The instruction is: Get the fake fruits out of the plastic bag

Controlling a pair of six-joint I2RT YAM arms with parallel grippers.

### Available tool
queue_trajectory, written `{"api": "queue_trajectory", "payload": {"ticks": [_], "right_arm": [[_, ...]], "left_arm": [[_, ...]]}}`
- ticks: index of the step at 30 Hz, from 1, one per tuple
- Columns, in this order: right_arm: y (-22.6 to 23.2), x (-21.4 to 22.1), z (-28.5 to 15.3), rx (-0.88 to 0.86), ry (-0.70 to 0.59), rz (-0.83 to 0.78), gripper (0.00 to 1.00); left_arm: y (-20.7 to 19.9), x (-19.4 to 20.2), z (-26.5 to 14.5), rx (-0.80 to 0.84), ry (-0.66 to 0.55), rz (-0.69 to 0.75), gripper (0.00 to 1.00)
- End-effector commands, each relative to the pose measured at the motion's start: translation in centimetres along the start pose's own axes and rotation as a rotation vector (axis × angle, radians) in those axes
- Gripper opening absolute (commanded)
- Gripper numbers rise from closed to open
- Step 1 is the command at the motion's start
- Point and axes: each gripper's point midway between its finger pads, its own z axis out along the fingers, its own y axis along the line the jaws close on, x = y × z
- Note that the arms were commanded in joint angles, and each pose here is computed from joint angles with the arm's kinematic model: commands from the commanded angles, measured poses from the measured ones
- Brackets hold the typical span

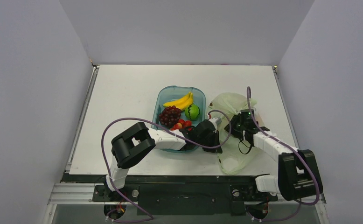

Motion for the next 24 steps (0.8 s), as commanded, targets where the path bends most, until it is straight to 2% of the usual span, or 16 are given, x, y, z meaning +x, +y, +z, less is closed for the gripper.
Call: {"api": "queue_trajectory", "payload": {"ticks": [1, 5, 8, 14, 17, 24], "right_arm": [[1.3, -2.2, -3.2, -0.031, -0.093, -0.085, 0.39], [2.2, -4.5, -6.7, -0.018, -0.154, -0.125, 0.42], [1.5, -3.3, -8.1, 0.005, -0.11, -0.128, 0.43], [-1.2, 2.2, -8.5, 0.043, 0.041, -0.087, 0.34], [-3.2, 4.1, -8.2, 0.092, 0.07, -0.064, 0.3], [-5.3, 4.4, -7.6, 0.223, 0.069, 0.0, 0.22]], "left_arm": [[-1.7, -1.2, -0.7, 0.047, -0.036, 0.015, 0.0], [-2.3, -1.4, -0.7, 0.063, -0.033, 0.018, 0.0], [-2.8, -1.5, -1.1, 0.076, -0.032, 0.023, 0.0], [-3.3, -1.2, -1.7, 0.093, -0.023, 0.026, 0.0], [-3.3, -0.9, -1.7, 0.097, -0.007, 0.024, 0.0], [-3.6, -0.3, -1.5, 0.11, 0.02, 0.022, 0.0]]}}
